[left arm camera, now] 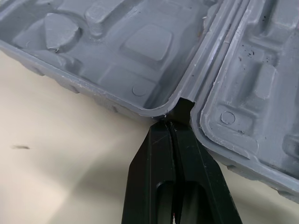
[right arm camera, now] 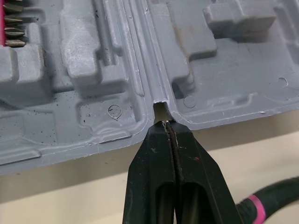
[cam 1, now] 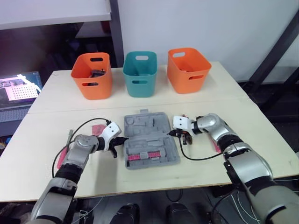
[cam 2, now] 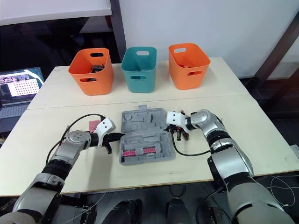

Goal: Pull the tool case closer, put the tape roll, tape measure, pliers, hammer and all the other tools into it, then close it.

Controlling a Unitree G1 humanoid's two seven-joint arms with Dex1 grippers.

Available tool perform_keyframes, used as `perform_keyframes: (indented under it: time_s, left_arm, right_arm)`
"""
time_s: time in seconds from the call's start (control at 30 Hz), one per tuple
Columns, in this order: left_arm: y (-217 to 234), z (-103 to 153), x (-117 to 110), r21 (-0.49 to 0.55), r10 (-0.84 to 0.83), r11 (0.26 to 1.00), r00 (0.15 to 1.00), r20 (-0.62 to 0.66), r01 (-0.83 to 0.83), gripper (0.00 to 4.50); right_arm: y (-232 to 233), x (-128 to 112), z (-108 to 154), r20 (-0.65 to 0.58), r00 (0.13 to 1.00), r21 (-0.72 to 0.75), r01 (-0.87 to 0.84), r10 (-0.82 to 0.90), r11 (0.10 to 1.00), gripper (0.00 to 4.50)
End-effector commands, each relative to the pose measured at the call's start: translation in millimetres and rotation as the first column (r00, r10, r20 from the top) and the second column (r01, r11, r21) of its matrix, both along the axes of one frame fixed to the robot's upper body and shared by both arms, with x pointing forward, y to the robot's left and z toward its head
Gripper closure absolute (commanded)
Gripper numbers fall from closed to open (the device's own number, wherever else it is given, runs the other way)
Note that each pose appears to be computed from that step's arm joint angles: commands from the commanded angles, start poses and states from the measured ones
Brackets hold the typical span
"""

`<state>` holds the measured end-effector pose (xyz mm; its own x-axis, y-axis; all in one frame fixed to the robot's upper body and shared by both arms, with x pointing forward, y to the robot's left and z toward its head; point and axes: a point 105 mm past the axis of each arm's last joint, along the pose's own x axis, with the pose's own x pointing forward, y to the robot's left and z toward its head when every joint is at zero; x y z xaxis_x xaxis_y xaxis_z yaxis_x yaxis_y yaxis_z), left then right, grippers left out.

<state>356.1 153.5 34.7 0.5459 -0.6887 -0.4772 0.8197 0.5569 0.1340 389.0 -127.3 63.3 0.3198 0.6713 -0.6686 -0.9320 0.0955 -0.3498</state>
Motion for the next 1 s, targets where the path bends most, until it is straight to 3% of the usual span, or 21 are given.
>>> perform_keyframes:
  time_s: [0.03, 0.27, 0.53, 1.0]
  left_arm:
    - [-13.0, 6.1, -8.5, -0.03, -0.059, 0.998, 0.998, 0.014, 0.06, 4.5]
    - [-5.5, 1.9, -16.9, -0.014, -0.026, 1.0, 1.0, -0.003, 0.026, 4.5]
    - [-3.2, -3.3, -27.2, 0.012, -0.027, 1.0, 0.999, -0.023, 0.027, 4.5]
    - [-17.7, -11.6, -53.0, -0.02, -0.041, 0.999, 0.996, -0.082, 0.04, 4.5]
  right_arm:
    - [20.6, -11.1, -7.1, -0.024, 0.996, 0.027, -0.09, 0.091, 0.996, 4.45]
    - [17.7, -16.7, -11.4, -0.051, 0.996, 0.049, -0.077, 0.079, 0.996, 4.45]
    - [20.1, -41.5, -16.7, -0.133, 0.985, 0.125, -0.092, 0.108, 0.988, 4.45]
    - [12.0, -63.6, -22.4, -0.217, 0.975, 0.141, -0.017, 0.047, 0.99, 4.45]
